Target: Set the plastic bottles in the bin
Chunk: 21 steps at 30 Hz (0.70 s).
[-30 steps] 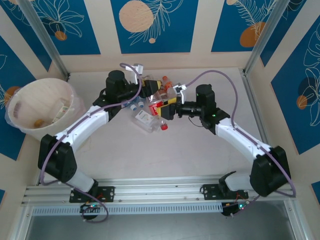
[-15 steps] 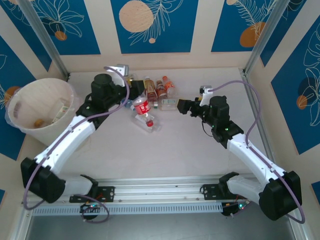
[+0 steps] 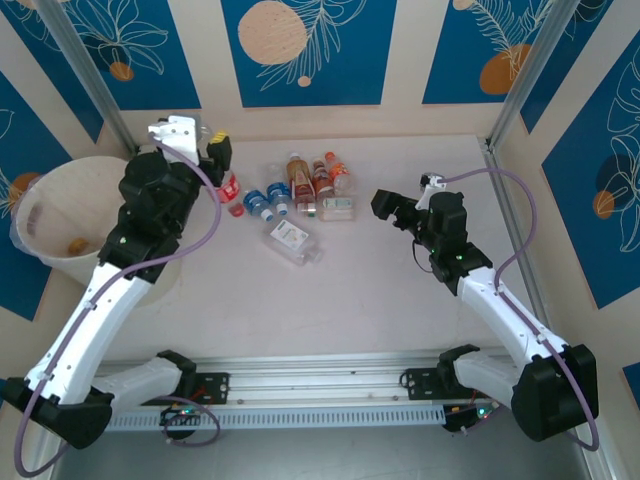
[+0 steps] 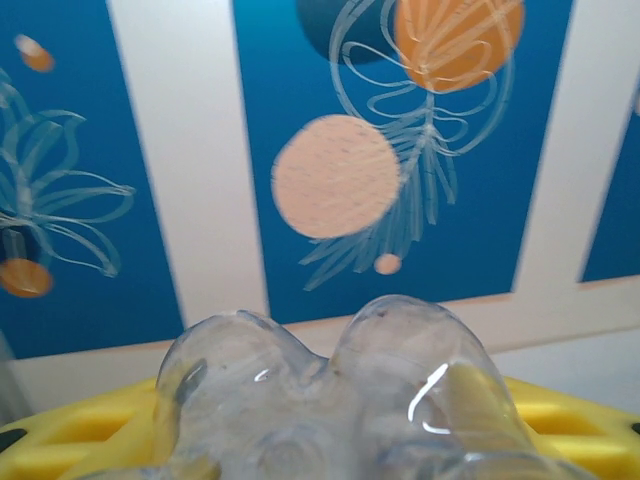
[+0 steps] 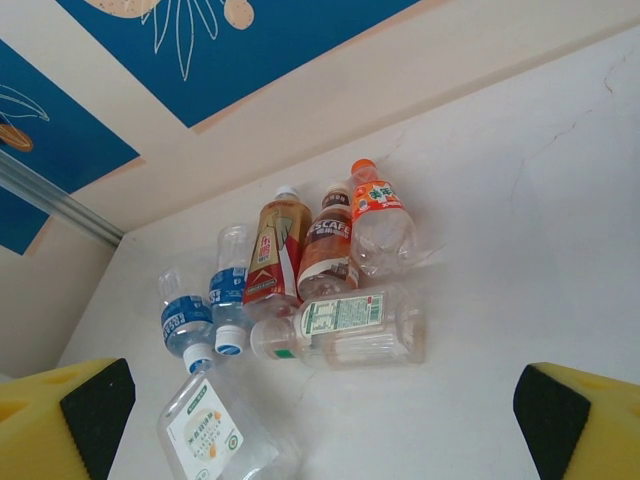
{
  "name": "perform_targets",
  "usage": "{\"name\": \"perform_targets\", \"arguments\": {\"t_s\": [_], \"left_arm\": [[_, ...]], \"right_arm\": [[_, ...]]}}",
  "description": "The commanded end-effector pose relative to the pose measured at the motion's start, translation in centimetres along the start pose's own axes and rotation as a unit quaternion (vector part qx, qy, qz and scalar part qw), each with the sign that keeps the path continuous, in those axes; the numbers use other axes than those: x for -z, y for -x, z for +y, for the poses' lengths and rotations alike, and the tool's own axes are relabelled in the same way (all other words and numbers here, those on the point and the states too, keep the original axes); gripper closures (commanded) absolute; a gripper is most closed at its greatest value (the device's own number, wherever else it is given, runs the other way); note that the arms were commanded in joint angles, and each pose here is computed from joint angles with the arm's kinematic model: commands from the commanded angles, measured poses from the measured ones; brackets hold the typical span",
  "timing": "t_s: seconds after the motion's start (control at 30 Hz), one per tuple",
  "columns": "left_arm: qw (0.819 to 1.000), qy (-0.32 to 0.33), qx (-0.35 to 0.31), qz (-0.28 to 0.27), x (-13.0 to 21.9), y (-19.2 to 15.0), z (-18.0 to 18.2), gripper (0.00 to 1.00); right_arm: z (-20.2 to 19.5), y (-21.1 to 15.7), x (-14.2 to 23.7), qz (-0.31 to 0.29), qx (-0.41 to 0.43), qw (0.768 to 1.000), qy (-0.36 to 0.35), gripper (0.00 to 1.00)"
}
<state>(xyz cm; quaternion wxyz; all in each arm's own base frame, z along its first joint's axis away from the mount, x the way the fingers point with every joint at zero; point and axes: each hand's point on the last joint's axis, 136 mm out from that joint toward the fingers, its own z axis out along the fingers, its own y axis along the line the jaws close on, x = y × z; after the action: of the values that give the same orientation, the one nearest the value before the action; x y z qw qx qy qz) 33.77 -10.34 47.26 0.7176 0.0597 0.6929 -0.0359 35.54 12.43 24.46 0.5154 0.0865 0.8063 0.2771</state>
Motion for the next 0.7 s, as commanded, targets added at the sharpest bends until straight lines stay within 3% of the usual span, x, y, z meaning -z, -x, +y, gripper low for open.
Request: {"name": "perform_targets", "arguments": {"t_s": [0.0, 0.1, 0.23, 0.43, 0.5, 0.67], "left_arm": [[0.993, 0.078, -0.033, -0.079, 3.9, 6.6, 4.3, 0.56], [0.980, 0.151, -0.066, -0.113, 5.9, 9.2, 7.1, 0.57], [0.944, 0.288, -0.122, -0.106, 6.7, 9.9, 12.0, 0.57], [0.915, 0.379, -0.100, -0.090, 7.4, 8.9, 18.6, 0.58], [0.913, 0.394, -0.082, -0.062, 7.2, 7.3, 20.2, 0.57], [0.929, 0.367, 0.003, 0.032, 6.3, 1.4, 21.6, 0.56]], "right_arm": [[-0.1, 0.5, -0.1, -0.006, -0.013, 1.000, -0.001, 0.01], [-0.3, 0.2, -0.4, -0.003, -0.020, 1.000, -0.002, 0.01], [-0.6, -0.1, -0.7, 0.003, -0.025, 1.000, -0.007, 0.00], [-0.5, 0.3, -0.8, 0.002, -0.027, 1.000, -0.005, 0.01], [-0.6, 0.2, -0.9, 0.003, -0.029, 1.000, -0.007, 0.01], [-1.0, -0.2, -1.1, 0.008, -0.038, 0.999, -0.013, 0.00]]}}
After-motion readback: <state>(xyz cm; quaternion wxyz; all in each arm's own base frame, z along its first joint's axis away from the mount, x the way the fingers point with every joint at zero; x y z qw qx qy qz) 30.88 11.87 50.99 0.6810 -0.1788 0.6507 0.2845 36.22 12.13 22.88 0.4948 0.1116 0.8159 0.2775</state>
